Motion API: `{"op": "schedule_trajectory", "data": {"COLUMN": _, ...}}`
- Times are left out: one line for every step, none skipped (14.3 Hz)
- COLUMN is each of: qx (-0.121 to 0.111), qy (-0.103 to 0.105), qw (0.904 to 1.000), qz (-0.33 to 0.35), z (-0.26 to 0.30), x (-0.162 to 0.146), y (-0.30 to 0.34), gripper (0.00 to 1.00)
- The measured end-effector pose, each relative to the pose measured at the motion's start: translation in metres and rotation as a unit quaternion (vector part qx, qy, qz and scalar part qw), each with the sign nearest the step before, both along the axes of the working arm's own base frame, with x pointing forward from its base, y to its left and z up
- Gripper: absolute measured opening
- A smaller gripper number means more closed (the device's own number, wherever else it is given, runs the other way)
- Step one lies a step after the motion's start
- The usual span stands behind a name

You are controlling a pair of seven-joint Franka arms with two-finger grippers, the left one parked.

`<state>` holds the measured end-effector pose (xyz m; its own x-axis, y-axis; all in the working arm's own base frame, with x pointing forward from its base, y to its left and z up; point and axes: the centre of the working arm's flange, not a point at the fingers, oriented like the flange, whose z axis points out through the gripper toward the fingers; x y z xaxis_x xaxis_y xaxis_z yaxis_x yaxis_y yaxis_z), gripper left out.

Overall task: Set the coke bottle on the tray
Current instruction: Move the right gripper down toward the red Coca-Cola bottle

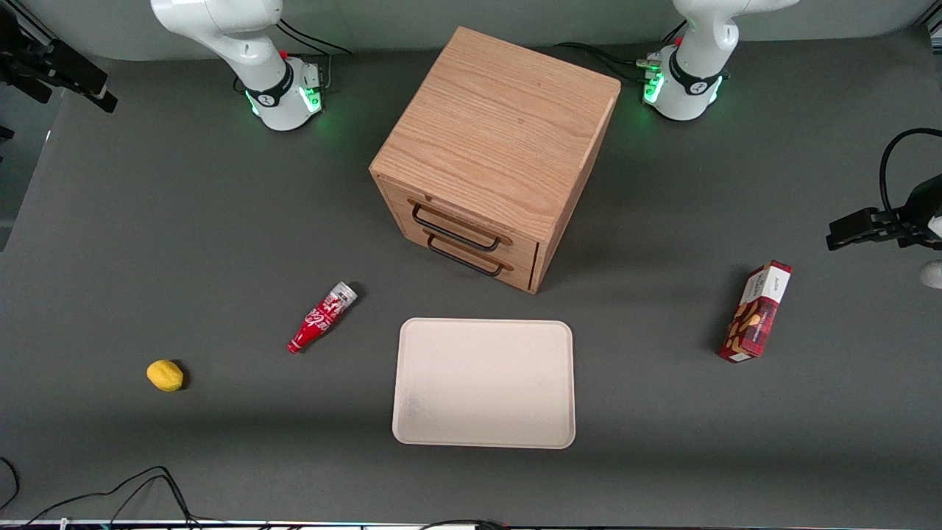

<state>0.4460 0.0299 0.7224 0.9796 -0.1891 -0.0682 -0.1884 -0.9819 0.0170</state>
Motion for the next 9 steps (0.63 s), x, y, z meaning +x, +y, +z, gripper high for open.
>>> {"op": "schedule_trajectory", "data": {"qx": 0.0, "qy": 0.002, "qw": 1.0, "qz": 0.001, "z": -0.003, "x": 0.003, "y": 0.001, "gripper": 1.0}}
{"op": "schedule_trajectory", "data": {"qx": 0.0, "qy": 0.004, "qw": 1.0, "qz": 0.002, "z": -0.006, "x": 0.005, "y": 0.001, "gripper": 1.0}}
{"op": "schedule_trajectory", "data": {"qx": 0.0, "qy": 0.006, "qw": 1.0, "qz": 0.004, "z": -0.007, "x": 0.007, "y": 0.001, "gripper": 1.0}}
{"op": "schedule_trajectory", "data": {"qx": 0.0, "qy": 0.007, "qw": 1.0, "qz": 0.006, "z": -0.008, "x": 0.007, "y": 0.001, "gripper": 1.0}}
{"op": "schedule_trajectory", "data": {"qx": 0.0, "qy": 0.01, "qw": 0.9999, "qz": 0.008, "z": -0.009, "x": 0.007, "y": 0.001, "gripper": 1.0}}
{"op": "schedule_trajectory", "data": {"qx": 0.0, "qy": 0.013, "qw": 0.9999, "qz": 0.009, "z": -0.011, "x": 0.009, "y": 0.002, "gripper": 1.0}}
{"op": "schedule_trajectory", "data": {"qx": 0.0, "qy": 0.017, "qw": 0.9998, "qz": 0.01, "z": -0.015, "x": 0.012, "y": 0.002, "gripper": 1.0}}
{"op": "schedule_trajectory", "data": {"qx": 0.0, "qy": 0.022, "qw": 0.9997, "qz": 0.01, "z": -0.022, "x": 0.019, "y": 0.005, "gripper": 1.0}}
{"op": "schedule_trajectory", "data": {"qx": 0.0, "qy": 0.027, "qw": 0.9996, "qz": 0.005, "z": -0.03, "x": 0.03, "y": 0.013, "gripper": 1.0}}
